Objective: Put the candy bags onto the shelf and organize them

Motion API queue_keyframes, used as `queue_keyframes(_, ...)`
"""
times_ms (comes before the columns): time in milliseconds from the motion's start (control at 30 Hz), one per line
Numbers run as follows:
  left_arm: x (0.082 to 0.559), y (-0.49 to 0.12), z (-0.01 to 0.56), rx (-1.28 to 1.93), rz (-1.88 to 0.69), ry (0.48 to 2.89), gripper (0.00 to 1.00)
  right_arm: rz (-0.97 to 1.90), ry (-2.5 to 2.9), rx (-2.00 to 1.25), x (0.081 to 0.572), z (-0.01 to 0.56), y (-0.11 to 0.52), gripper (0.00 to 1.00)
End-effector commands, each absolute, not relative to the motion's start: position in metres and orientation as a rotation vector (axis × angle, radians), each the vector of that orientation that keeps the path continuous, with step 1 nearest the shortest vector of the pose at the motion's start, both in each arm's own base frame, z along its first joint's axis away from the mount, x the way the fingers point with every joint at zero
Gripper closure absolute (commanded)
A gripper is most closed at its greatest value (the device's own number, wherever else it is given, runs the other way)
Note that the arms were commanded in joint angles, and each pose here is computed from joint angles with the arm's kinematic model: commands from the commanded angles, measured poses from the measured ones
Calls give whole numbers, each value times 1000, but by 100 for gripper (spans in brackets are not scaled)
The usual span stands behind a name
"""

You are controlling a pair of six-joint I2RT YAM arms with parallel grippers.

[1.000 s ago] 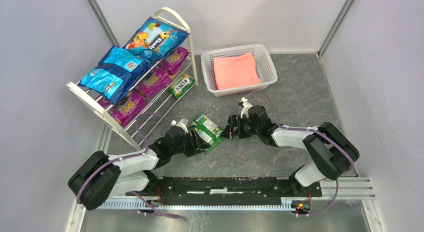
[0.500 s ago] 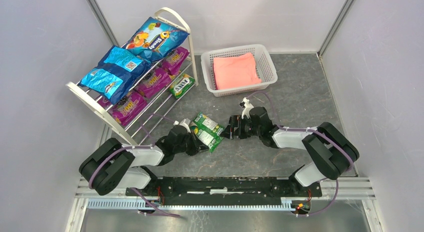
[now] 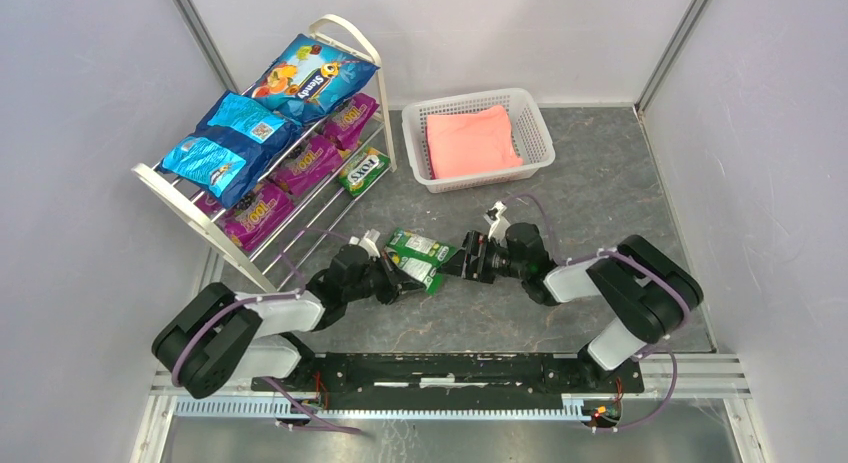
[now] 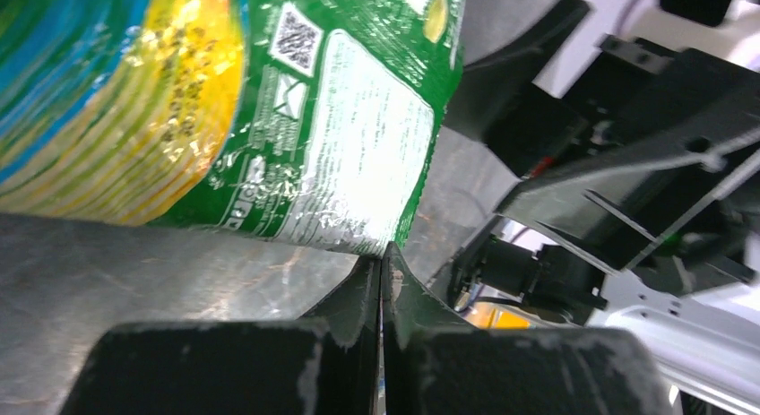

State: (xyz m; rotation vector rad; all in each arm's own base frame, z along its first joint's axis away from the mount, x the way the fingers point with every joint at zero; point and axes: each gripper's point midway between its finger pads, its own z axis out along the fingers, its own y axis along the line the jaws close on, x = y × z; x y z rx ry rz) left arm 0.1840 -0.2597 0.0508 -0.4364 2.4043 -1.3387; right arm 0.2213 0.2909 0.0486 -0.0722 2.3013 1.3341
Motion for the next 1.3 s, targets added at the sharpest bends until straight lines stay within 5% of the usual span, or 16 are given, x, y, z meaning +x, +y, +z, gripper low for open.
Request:
queue_keyframes(0, 184, -270, 84, -415, -1479, 2331, 98, 1568, 2191, 41, 223, 75, 314, 2)
queue_keyframes(167, 177, -267, 79, -417, -1478, 2352, 98, 1691, 2124, 79, 230, 93, 346, 4)
queue_keyframes(300, 172, -266, 75, -411, -1490, 2364, 98, 1772, 2040, 94, 233, 107, 367, 18)
queue_keyframes(833, 161, -254, 69, -332, -1420, 2389, 97, 1672, 2105, 139, 234, 79, 378, 45)
queue_keyframes(1033, 164, -242, 95, -274, -1344, 2310, 63, 1604, 2137, 85, 234, 72, 379, 59)
queue_keyframes(1267, 165, -224, 166, -138, -1242, 2183, 42, 1537, 2175, 22, 230, 63, 387, 70)
